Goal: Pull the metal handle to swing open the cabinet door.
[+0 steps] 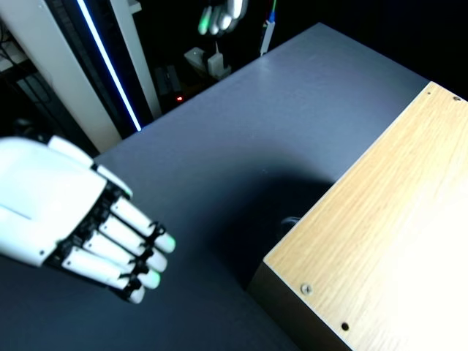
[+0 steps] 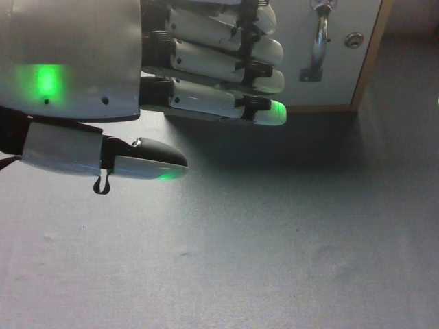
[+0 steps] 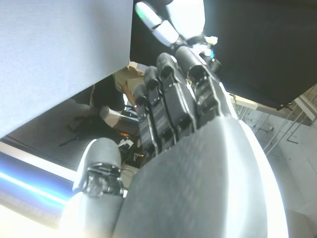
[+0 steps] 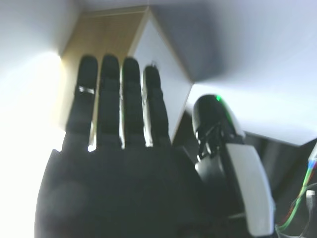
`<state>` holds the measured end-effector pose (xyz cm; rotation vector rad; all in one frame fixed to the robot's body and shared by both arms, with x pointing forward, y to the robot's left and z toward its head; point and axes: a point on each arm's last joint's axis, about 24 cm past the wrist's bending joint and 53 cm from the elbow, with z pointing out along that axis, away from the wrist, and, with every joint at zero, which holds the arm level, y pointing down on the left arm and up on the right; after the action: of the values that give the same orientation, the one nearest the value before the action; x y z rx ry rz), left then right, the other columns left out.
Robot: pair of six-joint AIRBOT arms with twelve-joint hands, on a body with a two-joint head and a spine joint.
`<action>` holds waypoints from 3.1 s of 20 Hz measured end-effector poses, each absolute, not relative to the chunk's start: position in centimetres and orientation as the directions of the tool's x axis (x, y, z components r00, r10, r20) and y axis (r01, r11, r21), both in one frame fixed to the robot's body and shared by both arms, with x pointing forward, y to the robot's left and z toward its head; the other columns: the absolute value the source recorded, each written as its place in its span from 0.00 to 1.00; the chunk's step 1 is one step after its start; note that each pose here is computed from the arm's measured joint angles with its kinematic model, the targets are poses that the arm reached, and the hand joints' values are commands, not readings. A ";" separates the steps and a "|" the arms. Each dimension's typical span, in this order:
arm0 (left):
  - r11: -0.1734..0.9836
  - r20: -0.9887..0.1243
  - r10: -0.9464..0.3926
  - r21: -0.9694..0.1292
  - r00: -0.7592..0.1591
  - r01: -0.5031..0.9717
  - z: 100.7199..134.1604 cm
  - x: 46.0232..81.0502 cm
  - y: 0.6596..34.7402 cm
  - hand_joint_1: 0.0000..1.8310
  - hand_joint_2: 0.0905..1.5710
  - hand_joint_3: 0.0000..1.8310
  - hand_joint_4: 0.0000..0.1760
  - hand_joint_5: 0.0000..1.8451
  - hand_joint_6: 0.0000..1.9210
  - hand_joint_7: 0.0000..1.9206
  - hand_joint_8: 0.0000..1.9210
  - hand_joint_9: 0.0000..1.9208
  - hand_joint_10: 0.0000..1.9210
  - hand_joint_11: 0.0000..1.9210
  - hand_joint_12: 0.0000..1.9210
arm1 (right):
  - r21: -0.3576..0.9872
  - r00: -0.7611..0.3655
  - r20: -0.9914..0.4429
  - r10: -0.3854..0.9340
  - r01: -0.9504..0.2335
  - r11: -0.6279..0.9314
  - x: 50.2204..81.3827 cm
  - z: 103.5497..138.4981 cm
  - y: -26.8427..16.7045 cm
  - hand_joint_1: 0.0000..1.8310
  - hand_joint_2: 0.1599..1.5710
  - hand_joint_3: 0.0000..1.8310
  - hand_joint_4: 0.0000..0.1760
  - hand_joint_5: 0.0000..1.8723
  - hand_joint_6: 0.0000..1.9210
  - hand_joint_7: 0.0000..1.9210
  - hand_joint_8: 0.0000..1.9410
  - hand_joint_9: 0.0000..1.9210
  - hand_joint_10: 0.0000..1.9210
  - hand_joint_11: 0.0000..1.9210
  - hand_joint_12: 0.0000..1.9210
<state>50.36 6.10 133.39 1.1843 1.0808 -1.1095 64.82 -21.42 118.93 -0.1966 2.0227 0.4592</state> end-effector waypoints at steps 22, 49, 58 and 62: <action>0.052 -0.988 -0.067 0.132 0.135 0.990 133.4 50.4 6.1 0.00 1.00 0.02 0.00 0.23 0.00 0.23 0.00 0.21 0.00 0.02 0.42 | 0.755 -0.588 -0.541 0.602 -0.024 0.655 67.8 118.0 -18.7 0.00 1.00 0.04 0.00 0.19 0.00 0.19 0.00 0.19 0.00 0.00 0.47; 0.052 -0.989 -0.068 0.132 0.135 0.990 133.4 50.4 6.1 0.00 1.00 0.02 0.00 0.23 0.00 0.23 0.00 0.21 0.00 0.02 0.42 | 0.959 -0.453 0.106 0.885 0.283 0.030 71.1 116.8 -16.9 0.00 1.00 0.03 0.00 0.19 0.00 0.19 0.00 0.18 0.00 0.00 0.46; 0.051 -0.988 -0.068 0.132 0.135 0.990 133.4 50.4 6.1 0.00 1.00 0.02 0.00 0.23 0.00 0.23 0.00 0.21 0.00 0.02 0.42 | 0.960 -0.432 0.154 0.889 0.279 -0.030 72.0 117.1 -16.6 0.00 1.00 0.03 0.00 0.19 0.00 0.19 0.00 0.18 0.00 0.00 0.46; 0.051 -0.988 -0.067 0.132 0.135 0.990 133.4 50.4 6.1 0.00 1.00 0.02 0.00 0.22 0.00 0.23 0.00 0.21 0.00 0.02 0.42 | 0.955 -0.439 0.156 0.885 0.295 -0.022 72.0 116.0 -15.9 0.00 1.00 0.03 0.00 0.19 0.00 0.19 0.00 0.18 0.00 0.00 0.45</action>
<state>50.37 6.10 133.39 1.1840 1.0810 -1.1093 71.98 -15.91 115.98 1.2318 1.7423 1.4828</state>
